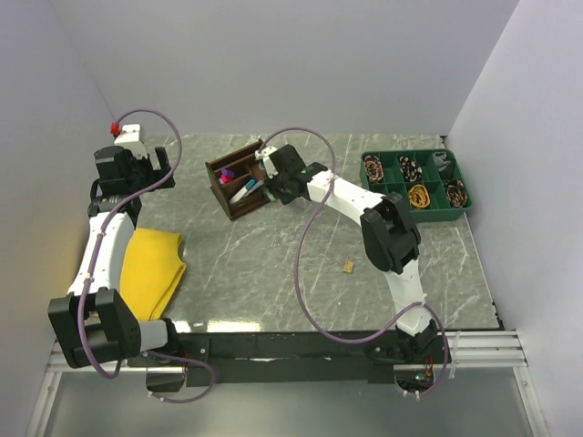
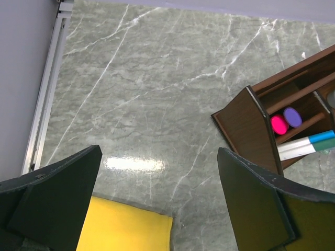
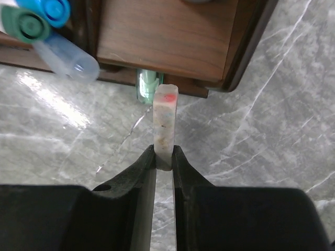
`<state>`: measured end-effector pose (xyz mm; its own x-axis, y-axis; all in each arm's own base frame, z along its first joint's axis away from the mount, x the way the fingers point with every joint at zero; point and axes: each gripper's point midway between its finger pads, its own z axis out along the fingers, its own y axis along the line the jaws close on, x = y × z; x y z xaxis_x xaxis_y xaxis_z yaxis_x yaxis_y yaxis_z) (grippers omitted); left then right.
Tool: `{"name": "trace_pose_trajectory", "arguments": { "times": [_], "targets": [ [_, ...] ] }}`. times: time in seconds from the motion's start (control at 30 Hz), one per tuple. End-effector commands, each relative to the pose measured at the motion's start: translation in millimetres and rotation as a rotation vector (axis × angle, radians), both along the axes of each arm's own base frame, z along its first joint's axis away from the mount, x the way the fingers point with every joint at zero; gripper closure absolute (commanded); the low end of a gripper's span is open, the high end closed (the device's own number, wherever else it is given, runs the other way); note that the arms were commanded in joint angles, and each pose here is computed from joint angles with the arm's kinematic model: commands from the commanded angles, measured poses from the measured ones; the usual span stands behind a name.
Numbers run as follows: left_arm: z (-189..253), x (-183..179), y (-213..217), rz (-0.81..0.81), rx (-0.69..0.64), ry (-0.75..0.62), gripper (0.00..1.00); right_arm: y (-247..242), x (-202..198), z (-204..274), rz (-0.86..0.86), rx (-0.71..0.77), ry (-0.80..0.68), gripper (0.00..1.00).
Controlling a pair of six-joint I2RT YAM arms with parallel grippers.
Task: Sort the stationery into containers
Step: Place the stationery in the storage box.
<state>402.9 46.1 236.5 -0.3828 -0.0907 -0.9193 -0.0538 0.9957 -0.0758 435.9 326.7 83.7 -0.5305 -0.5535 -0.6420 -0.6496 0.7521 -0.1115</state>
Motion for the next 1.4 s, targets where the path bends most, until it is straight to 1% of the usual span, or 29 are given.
{"name": "trace_pose_trajectory", "arguments": {
  "times": [0.0, 0.23, 0.5, 0.87, 1.13, 1.27, 1.37],
  "targets": [
    [32, 12, 5, 0.007, 0.017, -0.091, 0.00, 4, 14, 6, -0.007, -0.002, -0.040, 1.00],
    [24, 10, 4, 0.011, 0.010, -0.083, 0.01, 8, 12, -4, -0.001, -0.013, -0.022, 1.00],
    [13, 5, 5, 0.014, 0.011, -0.057, 0.01, 19, 24, -8, -0.001, -0.028, -0.067, 1.00],
    [11, 7, 5, 0.017, 0.007, -0.056, 0.01, 22, 27, -20, -0.014, -0.047, -0.070, 1.00],
    [10, 8, 3, 0.009, -0.005, -0.054, 0.01, 24, 31, -13, -0.025, -0.036, -0.089, 1.00],
    [10, 8, 3, 0.007, -0.011, -0.053, 0.01, 25, 35, -12, -0.032, -0.031, -0.097, 0.99],
    [9, 9, 3, 0.006, -0.011, -0.048, 0.01, 27, 37, -13, -0.035, -0.029, -0.102, 0.96]
  ]
}}
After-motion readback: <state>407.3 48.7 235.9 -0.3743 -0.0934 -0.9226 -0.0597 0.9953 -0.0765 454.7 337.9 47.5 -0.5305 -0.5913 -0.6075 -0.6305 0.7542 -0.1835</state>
